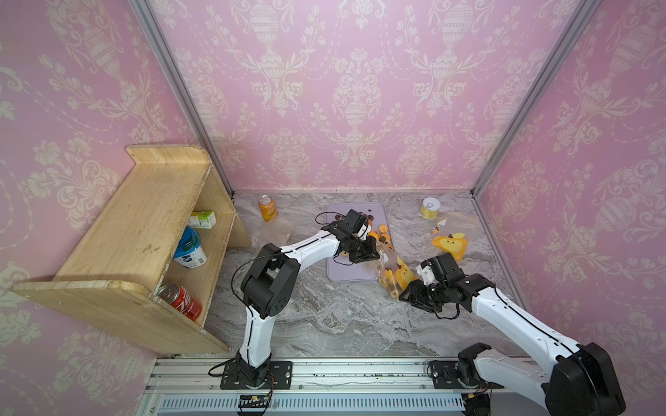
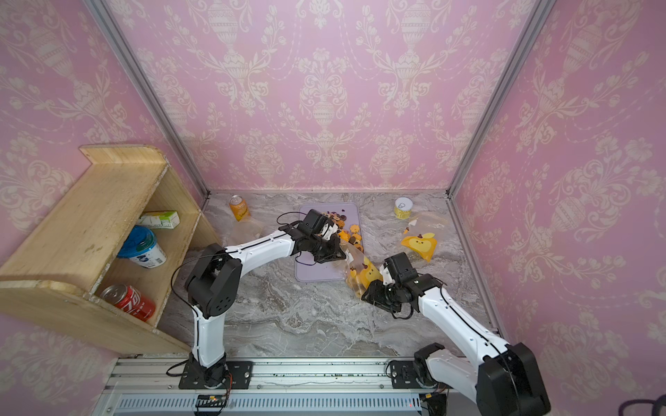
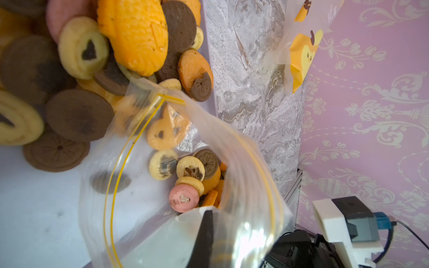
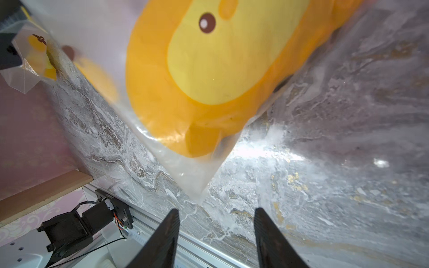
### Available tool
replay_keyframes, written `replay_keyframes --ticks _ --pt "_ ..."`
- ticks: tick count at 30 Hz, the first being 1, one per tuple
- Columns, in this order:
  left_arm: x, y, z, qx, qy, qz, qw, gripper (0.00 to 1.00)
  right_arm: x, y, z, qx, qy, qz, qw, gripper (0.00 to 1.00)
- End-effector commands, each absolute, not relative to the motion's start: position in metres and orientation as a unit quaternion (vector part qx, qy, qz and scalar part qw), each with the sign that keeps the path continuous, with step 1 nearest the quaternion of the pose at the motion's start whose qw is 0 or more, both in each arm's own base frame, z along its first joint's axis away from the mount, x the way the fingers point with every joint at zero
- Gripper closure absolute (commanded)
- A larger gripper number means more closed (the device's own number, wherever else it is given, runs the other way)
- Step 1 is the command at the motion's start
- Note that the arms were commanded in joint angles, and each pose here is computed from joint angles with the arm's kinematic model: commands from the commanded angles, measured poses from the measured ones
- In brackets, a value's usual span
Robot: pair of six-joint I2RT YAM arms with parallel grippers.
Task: Pour cookies out of the ziploc bag
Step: 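Pour the cookies out of the ziploc bag onto the tray.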
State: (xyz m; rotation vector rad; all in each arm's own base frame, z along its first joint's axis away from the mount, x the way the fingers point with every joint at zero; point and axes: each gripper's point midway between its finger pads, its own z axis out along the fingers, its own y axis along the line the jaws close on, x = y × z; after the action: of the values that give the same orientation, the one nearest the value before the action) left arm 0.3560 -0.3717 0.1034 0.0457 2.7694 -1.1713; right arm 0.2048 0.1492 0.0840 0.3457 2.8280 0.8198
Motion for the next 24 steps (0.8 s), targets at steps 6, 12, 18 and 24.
replay_keyframes --ticks 6,12,18,24 --pt "0.356 -0.370 0.093 0.007 0.919 -0.390 0.056 1.00 0.219 0.162 0.077 0.113 0.948 0.277 0.106 0.57" --pt "0.356 -0.370 0.093 0.007 0.920 -0.389 0.055 1.00 0.223 0.167 0.072 0.107 0.950 0.275 0.101 0.62" --pt "0.356 -0.370 0.094 0.007 0.919 -0.389 0.056 1.00 0.228 0.173 0.070 0.107 0.949 0.281 0.097 0.77" --pt "0.356 -0.371 0.095 0.005 0.918 -0.393 0.055 1.00 0.233 0.174 0.075 0.105 0.948 0.281 0.102 0.93"
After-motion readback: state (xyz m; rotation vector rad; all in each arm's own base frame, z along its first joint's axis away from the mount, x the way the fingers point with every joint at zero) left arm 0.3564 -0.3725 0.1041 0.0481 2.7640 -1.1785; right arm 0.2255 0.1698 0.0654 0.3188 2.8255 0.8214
